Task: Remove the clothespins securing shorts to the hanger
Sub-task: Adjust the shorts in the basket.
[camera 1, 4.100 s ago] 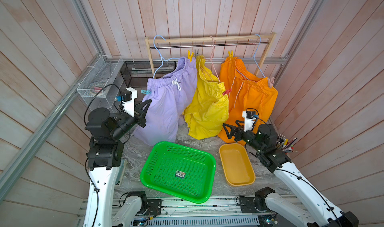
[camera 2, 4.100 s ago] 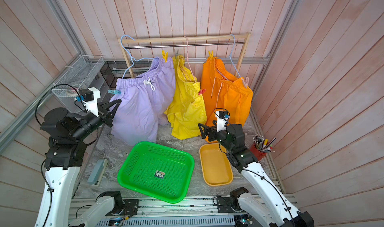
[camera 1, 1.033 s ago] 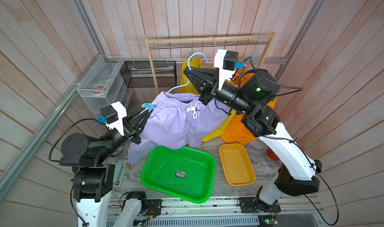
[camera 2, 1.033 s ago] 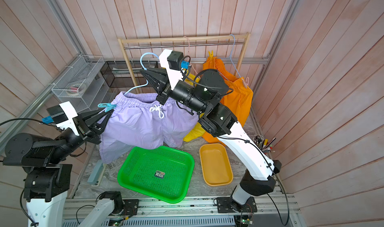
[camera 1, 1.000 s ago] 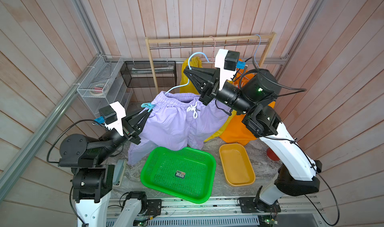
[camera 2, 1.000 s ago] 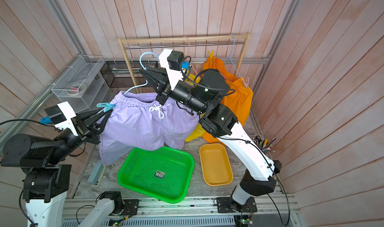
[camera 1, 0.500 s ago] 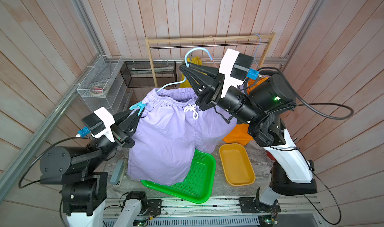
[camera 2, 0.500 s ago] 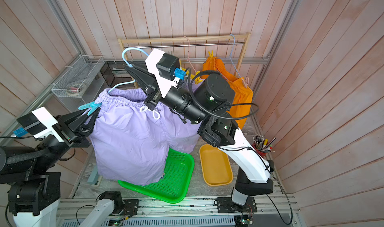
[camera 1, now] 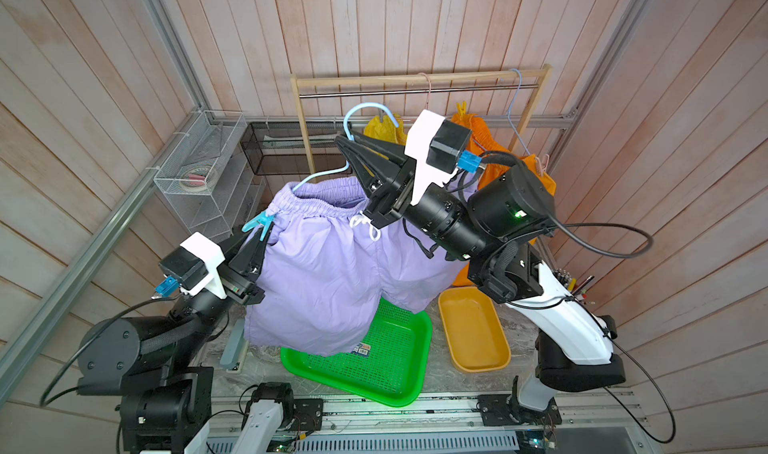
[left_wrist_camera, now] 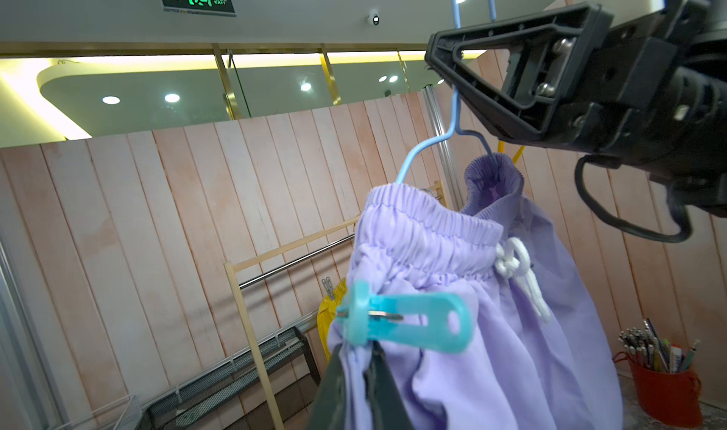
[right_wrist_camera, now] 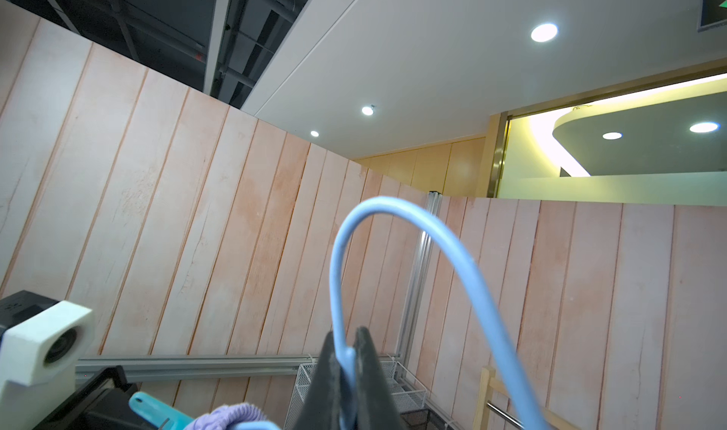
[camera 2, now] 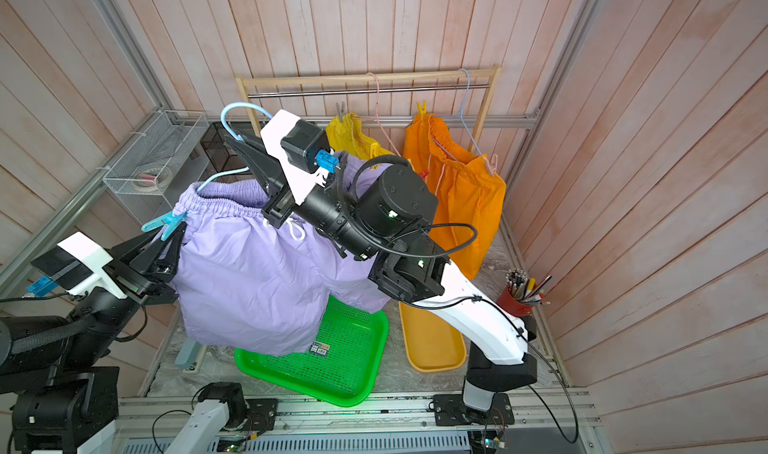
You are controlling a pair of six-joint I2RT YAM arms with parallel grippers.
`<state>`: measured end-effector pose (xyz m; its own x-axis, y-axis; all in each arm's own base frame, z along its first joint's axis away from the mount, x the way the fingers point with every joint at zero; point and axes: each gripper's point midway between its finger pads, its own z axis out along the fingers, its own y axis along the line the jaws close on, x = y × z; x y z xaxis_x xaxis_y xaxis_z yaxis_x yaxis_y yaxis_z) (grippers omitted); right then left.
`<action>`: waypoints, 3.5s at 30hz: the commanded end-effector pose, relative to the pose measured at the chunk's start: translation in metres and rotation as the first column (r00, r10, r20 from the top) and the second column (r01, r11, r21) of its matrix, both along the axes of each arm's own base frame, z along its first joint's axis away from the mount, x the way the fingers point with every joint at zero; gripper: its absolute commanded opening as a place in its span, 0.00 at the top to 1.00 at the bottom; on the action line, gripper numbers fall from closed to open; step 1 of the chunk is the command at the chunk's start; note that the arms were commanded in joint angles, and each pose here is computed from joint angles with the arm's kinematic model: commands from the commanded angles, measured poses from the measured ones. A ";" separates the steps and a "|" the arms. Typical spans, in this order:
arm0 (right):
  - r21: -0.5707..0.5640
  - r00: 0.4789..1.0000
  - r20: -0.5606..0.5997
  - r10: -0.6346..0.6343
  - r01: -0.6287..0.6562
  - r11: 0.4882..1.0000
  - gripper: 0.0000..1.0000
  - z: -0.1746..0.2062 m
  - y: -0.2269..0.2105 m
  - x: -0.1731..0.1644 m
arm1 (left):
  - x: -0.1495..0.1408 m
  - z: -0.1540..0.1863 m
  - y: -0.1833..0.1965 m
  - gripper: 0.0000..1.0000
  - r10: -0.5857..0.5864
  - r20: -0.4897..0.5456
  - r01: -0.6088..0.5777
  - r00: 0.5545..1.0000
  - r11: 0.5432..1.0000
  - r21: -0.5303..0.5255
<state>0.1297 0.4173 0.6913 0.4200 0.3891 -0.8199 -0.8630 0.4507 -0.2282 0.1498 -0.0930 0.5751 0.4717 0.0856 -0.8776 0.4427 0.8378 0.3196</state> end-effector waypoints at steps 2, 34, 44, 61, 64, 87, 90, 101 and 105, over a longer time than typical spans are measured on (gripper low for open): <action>-0.234 0.935 -0.232 0.269 -0.322 0.918 1.00 -0.130 0.102 -0.047 | 0.033 -0.028 0.012 0.88 0.085 -0.066 -0.087 0.994 0.996 -0.019; -0.159 0.702 -0.712 -0.010 -0.148 0.976 1.00 -0.337 0.070 0.064 | -0.006 -0.120 -0.015 0.00 -0.071 -0.150 0.087 0.986 0.991 0.101; -0.092 0.672 -0.738 -0.064 -0.007 0.996 1.00 -0.332 0.013 0.119 | -0.007 -0.137 -0.022 0.00 -0.100 -0.205 0.131 0.974 0.980 0.147; -0.170 0.464 -0.866 -0.187 0.078 0.982 1.00 -0.459 -0.011 0.108 | 0.018 -0.131 0.004 0.00 0.057 -0.208 -0.042 0.977 0.996 0.075; -0.231 0.436 -0.859 -0.268 0.137 0.963 1.00 -0.485 -0.028 0.113 | 0.020 -0.132 0.003 0.00 0.053 -0.208 -0.039 0.977 0.997 0.071; -0.330 0.811 -0.455 -0.367 0.229 0.916 1.00 -0.443 -0.050 0.193 | 0.077 -0.193 -0.012 0.00 -0.087 -0.435 0.073 0.896 0.996 -0.049; -0.298 0.821 -0.482 -0.306 0.175 0.938 1.00 -0.432 -0.044 0.187 | 0.083 -0.207 -0.019 0.00 -0.126 -0.457 0.119 0.880 0.992 -0.043; -0.254 0.795 -0.577 -0.185 0.040 0.966 1.00 -0.406 -0.045 0.174 | 0.090 -0.225 -0.041 0.07 -0.255 -0.562 0.278 0.787 0.959 -0.046; -0.222 0.770 -0.624 -0.131 -0.014 0.975 1.00 -0.398 -0.048 0.178 | 0.088 -0.229 -0.049 0.08 -0.272 -0.568 0.305 0.776 0.951 -0.039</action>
